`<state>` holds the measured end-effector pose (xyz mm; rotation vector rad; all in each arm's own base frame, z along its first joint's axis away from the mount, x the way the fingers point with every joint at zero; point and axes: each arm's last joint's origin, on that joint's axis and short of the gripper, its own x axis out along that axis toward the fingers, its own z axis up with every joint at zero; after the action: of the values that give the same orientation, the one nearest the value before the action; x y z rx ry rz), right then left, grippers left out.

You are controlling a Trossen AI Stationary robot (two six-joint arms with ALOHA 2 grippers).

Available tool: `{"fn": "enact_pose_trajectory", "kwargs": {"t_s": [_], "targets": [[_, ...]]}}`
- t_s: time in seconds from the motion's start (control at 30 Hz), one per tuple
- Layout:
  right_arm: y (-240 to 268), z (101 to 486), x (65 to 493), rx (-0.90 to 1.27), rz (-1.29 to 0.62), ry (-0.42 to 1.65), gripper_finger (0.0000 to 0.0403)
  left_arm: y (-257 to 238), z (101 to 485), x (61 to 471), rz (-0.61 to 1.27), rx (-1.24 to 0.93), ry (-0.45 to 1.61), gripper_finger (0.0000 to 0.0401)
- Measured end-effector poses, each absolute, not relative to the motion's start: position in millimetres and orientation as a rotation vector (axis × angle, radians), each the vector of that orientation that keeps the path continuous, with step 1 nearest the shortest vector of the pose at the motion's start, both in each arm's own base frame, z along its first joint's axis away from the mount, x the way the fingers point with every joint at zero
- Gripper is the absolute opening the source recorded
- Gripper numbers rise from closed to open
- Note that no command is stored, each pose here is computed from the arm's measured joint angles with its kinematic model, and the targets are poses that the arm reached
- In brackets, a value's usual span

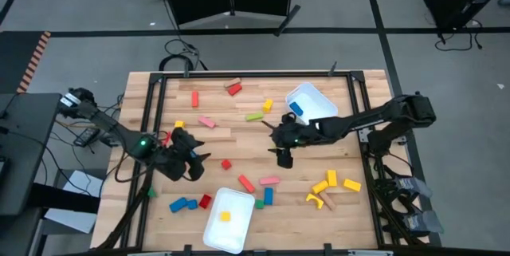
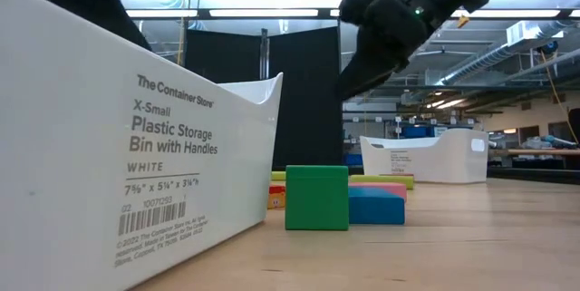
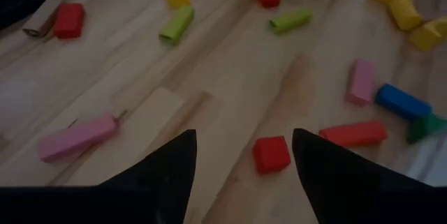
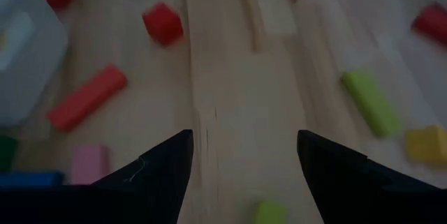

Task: Sort blocks by size
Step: Put the green rectangle block into the top white bin

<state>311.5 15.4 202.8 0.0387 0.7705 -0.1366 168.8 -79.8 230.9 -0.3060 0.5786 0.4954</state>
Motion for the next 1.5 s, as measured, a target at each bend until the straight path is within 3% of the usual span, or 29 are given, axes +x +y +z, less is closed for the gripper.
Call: {"fn": "enact_pose_trajectory", "kwargs": {"t_s": [0.23,0.5,0.77,1.03,1.33,1.5], "targets": [[13,167,310,0.046,-0.234,1.010,0.0272,-73,231,173,0.535,-0.325,0.562,0.0243],[0,142,313,0.071,-0.293,1.106,0.0281,-70,232,174,0.557,-0.311,0.542,0.0243],[-7,123,317,0.083,-0.314,1.164,0.0244,-70,232,175,0.558,-0.307,0.540,0.0243],[-6,124,316,0.095,-0.287,1.171,0.0111,-69,233,174,0.578,-0.294,0.523,0.0243],[-6,132,315,0.080,-0.278,1.135,0.0110,-70,235,176,0.571,-0.315,0.498,0.0243],[-5,180,313,0.044,-0.253,0.912,0.0110,-71,236,178,0.566,-0.329,0.484,0.0243]]}}
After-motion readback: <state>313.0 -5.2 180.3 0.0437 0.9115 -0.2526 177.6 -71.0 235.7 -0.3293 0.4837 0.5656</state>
